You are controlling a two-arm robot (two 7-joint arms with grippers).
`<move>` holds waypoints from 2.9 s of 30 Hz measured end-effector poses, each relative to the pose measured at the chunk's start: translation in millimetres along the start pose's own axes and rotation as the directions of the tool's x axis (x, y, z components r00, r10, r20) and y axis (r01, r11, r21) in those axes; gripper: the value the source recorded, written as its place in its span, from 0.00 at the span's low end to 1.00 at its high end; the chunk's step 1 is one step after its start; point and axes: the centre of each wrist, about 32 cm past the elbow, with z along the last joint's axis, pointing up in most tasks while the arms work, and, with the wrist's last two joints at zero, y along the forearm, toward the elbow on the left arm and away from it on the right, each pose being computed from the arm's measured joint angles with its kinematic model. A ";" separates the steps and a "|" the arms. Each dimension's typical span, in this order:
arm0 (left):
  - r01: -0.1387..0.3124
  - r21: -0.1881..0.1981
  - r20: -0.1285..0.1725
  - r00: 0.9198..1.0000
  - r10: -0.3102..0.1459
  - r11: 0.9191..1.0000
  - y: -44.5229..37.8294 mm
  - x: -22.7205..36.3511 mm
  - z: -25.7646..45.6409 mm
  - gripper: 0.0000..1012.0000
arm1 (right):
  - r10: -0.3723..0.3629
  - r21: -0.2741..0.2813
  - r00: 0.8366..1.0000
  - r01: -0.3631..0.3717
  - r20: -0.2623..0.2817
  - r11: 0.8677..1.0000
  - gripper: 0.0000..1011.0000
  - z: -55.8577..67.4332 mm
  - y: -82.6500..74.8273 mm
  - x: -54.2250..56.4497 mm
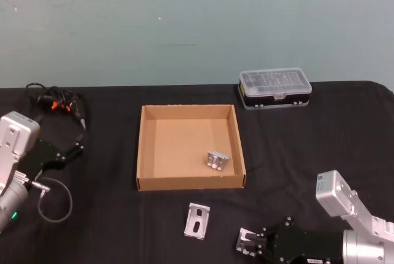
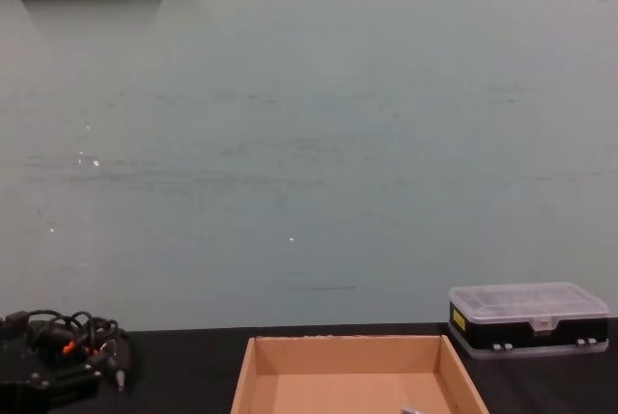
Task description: Use one hand to pick up the angle iron from the table and place it into the box.
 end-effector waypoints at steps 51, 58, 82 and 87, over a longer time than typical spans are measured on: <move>0.000 0.000 0.000 1.000 0.000 1.000 0.0 0.0 0.0 0.99 | -0.061 0.188 0.996 0.049 0.059 0.981 0.06 46.8 80.7 108.1; 0.000 0.000 0.000 1.000 0.000 1.000 0.0 0.0 0.0 0.99 | -0.047 0.165 0.997 0.038 0.053 0.986 0.06 45.7 94.9 116.5; 0.000 0.000 0.000 1.000 0.000 1.000 0.0 0.0 0.0 0.99 | -0.032 0.136 0.998 0.025 0.050 0.990 0.06 44.7 105.7 119.8; 0.000 0.000 0.000 1.000 0.000 1.000 0.0 0.0 0.0 0.99 | -0.033 0.136 0.998 0.026 0.049 0.990 0.06 44.7 105.5 119.8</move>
